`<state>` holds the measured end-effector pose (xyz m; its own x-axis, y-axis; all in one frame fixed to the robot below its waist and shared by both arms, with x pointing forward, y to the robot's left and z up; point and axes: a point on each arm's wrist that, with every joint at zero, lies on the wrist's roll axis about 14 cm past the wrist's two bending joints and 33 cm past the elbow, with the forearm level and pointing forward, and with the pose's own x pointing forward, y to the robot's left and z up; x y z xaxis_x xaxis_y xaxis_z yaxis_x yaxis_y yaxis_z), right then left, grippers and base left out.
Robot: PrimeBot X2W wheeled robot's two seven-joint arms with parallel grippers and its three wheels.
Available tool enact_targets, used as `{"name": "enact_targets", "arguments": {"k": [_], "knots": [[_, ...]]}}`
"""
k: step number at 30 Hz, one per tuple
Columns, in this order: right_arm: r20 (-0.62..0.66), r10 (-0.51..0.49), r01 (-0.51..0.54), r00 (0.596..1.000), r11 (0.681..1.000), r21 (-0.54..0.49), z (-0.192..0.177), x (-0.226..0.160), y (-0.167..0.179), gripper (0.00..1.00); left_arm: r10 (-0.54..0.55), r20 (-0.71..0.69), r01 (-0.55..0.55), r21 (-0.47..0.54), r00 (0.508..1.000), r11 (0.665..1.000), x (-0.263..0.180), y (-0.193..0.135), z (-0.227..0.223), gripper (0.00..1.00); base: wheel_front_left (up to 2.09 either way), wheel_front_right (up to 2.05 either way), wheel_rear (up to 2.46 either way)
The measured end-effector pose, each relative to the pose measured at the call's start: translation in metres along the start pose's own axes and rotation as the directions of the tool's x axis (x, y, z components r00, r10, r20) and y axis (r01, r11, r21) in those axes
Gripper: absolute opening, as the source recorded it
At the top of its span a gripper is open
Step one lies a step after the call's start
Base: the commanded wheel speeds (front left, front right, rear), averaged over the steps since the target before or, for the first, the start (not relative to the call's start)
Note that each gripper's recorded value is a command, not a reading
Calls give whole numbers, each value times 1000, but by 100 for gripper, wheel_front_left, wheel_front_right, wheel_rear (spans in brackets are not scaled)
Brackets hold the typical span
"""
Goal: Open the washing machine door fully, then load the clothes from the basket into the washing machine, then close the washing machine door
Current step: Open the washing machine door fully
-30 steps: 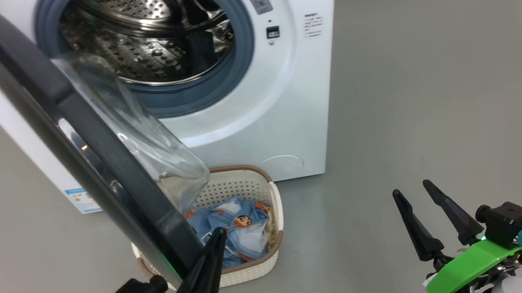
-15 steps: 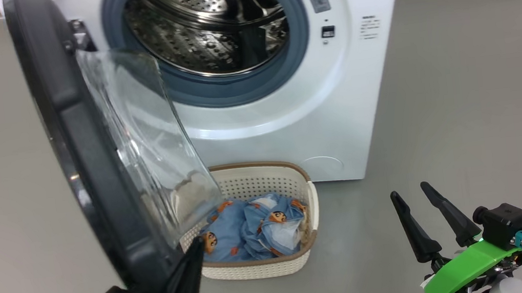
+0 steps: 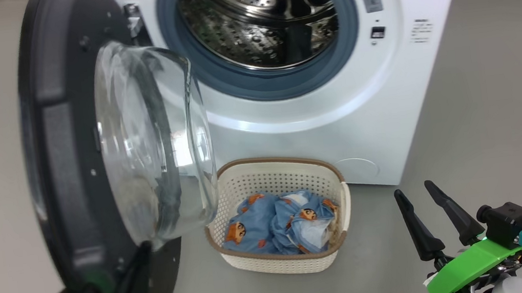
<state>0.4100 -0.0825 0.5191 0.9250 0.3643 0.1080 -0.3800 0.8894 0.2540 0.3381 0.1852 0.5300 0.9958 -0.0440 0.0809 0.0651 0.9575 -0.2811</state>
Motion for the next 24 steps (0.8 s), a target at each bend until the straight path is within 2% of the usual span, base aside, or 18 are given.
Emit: {"name": "enact_targets", "arguments": {"k": [6,11,24], "knots": [[-13,37,-36,999,999,10,-6,11,11,100,137,-7,-136,57,991,989,-14,50,11,0,0,0,0],[-28,63,-63,998,998,24,-13,18,21,100,215,-14,-214,67,976,975,-21,78,17,0,0,0,0],[-46,103,-100,994,994,53,-27,39,35,100,374,-37,-366,136,927,920,-26,155,32,0,0,0,0]]}}
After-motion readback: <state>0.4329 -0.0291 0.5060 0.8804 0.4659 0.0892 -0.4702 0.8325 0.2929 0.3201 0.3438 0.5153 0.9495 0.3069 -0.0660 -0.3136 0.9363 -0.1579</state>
